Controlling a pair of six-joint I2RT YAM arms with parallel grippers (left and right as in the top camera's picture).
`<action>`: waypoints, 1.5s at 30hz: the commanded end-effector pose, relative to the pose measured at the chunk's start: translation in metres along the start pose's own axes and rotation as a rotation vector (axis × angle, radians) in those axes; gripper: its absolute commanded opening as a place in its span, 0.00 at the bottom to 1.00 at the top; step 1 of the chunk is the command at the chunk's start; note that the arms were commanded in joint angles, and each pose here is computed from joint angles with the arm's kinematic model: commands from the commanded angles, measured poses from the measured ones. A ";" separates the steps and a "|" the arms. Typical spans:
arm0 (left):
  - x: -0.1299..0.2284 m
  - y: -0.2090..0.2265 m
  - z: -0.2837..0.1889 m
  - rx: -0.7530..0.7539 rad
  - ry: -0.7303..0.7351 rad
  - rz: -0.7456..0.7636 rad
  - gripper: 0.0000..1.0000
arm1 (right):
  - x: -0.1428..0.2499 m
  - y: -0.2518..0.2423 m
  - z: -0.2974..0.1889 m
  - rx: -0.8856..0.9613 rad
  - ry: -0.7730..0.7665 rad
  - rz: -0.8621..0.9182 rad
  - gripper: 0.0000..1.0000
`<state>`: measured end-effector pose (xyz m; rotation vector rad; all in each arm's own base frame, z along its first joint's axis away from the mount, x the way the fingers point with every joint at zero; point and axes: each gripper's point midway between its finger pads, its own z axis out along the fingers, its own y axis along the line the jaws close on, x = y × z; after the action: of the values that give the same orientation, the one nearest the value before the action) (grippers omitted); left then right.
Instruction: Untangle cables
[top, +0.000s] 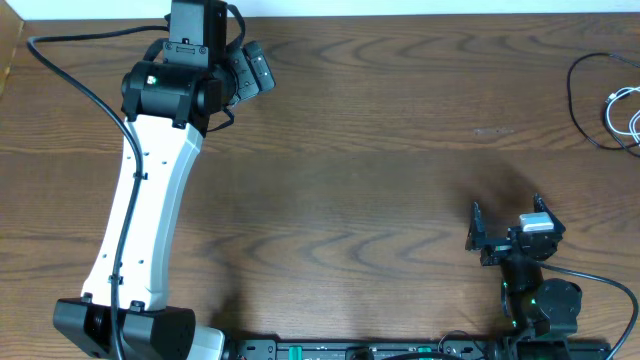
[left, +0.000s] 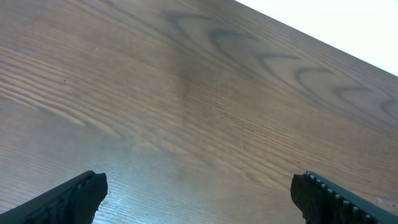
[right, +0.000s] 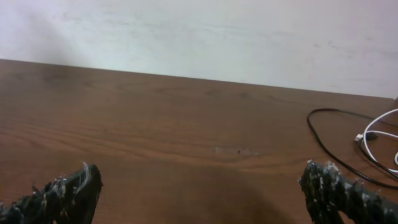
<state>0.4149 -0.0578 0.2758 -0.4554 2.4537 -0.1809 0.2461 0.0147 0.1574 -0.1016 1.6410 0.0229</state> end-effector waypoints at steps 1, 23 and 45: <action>0.000 0.000 0.002 -0.006 0.003 0.008 1.00 | 0.000 0.000 0.000 0.000 -0.001 0.017 0.99; 0.030 0.070 -0.013 -0.315 0.105 0.094 1.00 | 0.000 0.000 0.000 0.000 -0.001 0.017 0.99; 0.085 0.123 -0.033 0.026 -0.475 0.087 1.00 | 0.000 0.000 0.000 0.000 -0.001 0.017 0.99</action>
<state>0.3073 0.0298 0.2346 -0.4160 2.0145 -0.0734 0.2461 0.0146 0.1574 -0.1009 1.6407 0.0229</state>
